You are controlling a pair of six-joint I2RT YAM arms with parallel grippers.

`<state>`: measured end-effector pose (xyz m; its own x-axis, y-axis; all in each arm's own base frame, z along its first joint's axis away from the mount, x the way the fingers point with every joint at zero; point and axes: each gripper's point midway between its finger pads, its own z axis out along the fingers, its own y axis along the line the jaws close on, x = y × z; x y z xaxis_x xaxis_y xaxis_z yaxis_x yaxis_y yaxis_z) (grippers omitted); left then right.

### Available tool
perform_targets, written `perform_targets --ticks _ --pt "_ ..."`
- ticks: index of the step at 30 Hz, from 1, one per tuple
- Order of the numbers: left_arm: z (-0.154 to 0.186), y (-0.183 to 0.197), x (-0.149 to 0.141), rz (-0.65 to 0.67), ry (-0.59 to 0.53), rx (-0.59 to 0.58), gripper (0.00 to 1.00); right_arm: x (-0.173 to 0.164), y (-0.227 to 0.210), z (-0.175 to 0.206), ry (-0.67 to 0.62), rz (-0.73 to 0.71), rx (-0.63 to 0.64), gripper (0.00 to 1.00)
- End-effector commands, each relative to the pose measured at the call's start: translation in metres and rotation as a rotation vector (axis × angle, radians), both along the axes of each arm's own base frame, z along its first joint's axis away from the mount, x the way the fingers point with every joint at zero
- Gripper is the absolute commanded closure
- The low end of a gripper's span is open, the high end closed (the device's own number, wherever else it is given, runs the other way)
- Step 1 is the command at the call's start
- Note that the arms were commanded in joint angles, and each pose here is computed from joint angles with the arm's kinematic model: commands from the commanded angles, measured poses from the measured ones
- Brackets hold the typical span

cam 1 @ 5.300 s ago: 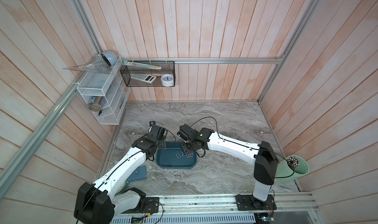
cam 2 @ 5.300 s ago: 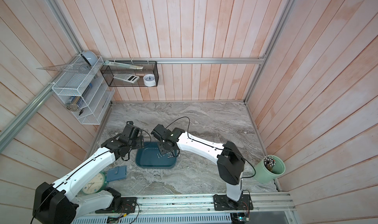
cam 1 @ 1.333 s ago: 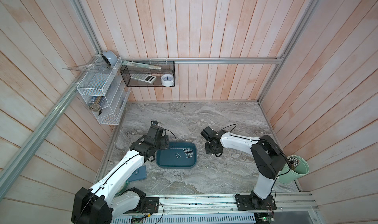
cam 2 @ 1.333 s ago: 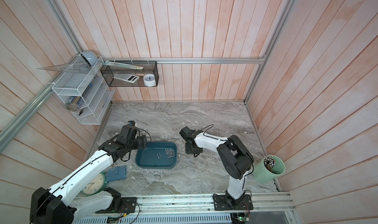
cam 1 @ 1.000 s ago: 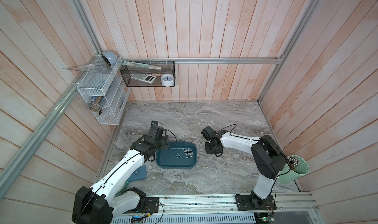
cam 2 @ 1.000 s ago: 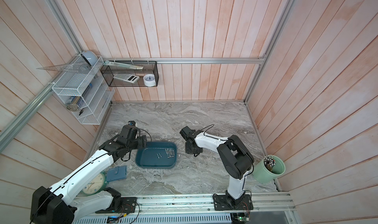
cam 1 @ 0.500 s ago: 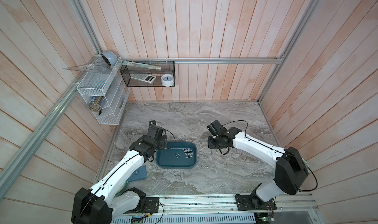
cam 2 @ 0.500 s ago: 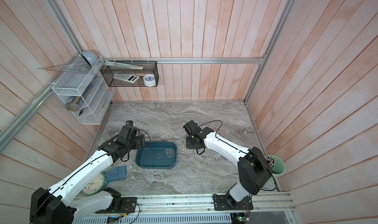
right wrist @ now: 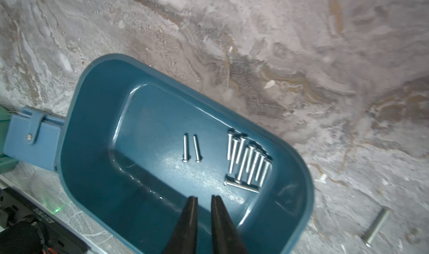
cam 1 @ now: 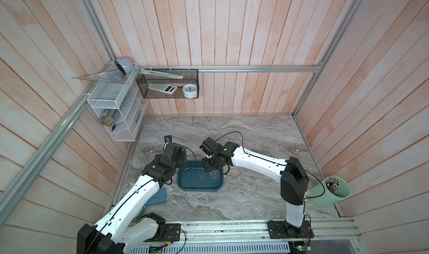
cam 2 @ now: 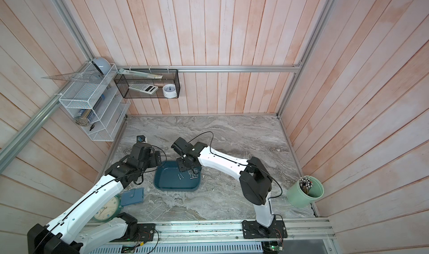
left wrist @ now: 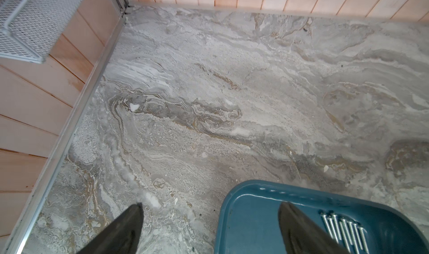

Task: Take out the screws from the storage box
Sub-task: Pick up the screw from the storage box.

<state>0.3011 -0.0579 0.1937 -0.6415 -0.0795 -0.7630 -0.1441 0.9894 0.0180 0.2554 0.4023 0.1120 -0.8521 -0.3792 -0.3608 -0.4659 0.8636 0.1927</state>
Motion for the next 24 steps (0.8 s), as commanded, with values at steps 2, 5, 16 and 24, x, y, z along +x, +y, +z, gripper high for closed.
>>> perform_targets --ticks 2,5,16,24 --pt "0.010 0.012 0.000 0.040 -0.070 0.022 0.03 0.001 -0.013 -0.026 0.046 0.016 -0.121 0.83" --pt "0.011 0.012 -0.001 0.038 -0.081 0.016 0.02 0.003 -0.010 -0.037 0.057 0.021 -0.147 0.84" --pt "0.008 0.011 -0.001 0.033 -0.066 0.022 0.02 0.018 -0.015 -0.067 0.100 -0.009 -0.195 0.86" --pt "0.006 0.010 0.000 0.029 -0.055 0.028 0.02 0.015 -0.011 -0.081 0.140 -0.002 -0.188 0.86"
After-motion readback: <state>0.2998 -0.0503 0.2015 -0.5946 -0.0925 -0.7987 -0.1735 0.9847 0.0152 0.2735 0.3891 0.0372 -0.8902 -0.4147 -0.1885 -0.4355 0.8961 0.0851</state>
